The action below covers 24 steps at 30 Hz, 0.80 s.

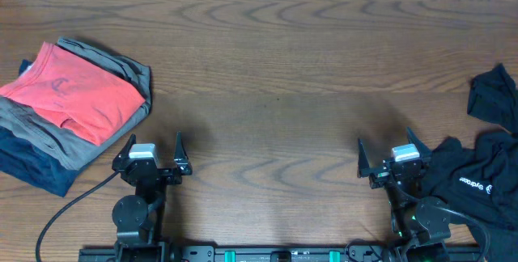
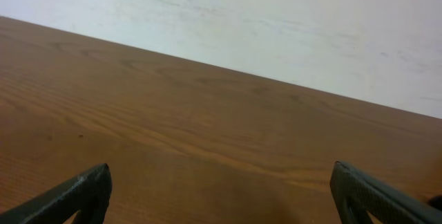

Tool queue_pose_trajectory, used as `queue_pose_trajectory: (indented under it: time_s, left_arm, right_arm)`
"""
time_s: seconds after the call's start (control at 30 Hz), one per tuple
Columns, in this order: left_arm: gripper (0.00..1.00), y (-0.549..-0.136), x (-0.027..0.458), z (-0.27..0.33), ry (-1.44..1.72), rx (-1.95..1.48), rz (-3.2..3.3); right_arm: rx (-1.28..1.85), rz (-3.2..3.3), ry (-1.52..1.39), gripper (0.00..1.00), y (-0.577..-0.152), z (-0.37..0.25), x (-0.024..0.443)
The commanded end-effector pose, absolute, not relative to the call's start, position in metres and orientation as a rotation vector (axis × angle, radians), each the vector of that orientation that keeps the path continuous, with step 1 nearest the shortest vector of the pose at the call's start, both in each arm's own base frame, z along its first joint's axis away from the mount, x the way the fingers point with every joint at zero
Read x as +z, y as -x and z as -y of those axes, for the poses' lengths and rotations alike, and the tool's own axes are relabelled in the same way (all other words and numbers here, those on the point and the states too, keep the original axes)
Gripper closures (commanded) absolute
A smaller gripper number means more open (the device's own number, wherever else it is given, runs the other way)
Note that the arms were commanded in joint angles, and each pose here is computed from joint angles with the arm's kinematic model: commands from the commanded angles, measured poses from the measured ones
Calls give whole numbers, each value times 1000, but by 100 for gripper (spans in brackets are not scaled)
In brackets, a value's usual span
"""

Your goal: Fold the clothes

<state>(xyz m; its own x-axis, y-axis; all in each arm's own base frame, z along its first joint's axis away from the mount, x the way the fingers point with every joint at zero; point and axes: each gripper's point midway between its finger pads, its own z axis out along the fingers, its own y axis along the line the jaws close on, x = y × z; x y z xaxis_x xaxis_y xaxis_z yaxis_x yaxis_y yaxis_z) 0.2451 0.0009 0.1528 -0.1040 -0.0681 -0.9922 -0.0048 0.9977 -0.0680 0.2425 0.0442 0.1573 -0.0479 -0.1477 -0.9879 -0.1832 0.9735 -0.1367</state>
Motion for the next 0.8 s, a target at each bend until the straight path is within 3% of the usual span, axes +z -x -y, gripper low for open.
queue_pose_trajectory:
  time_s: [0.0, 0.77]
  left_arm:
    - [2, -244, 137, 1, 46, -54, -1725]
    - [2, -244, 137, 1, 63, -70, -1723]
  right_arm:
    - [22, -1623, 259, 1, -242, -43, 157]
    - [133, -1641, 200, 1, -241, -49, 155]
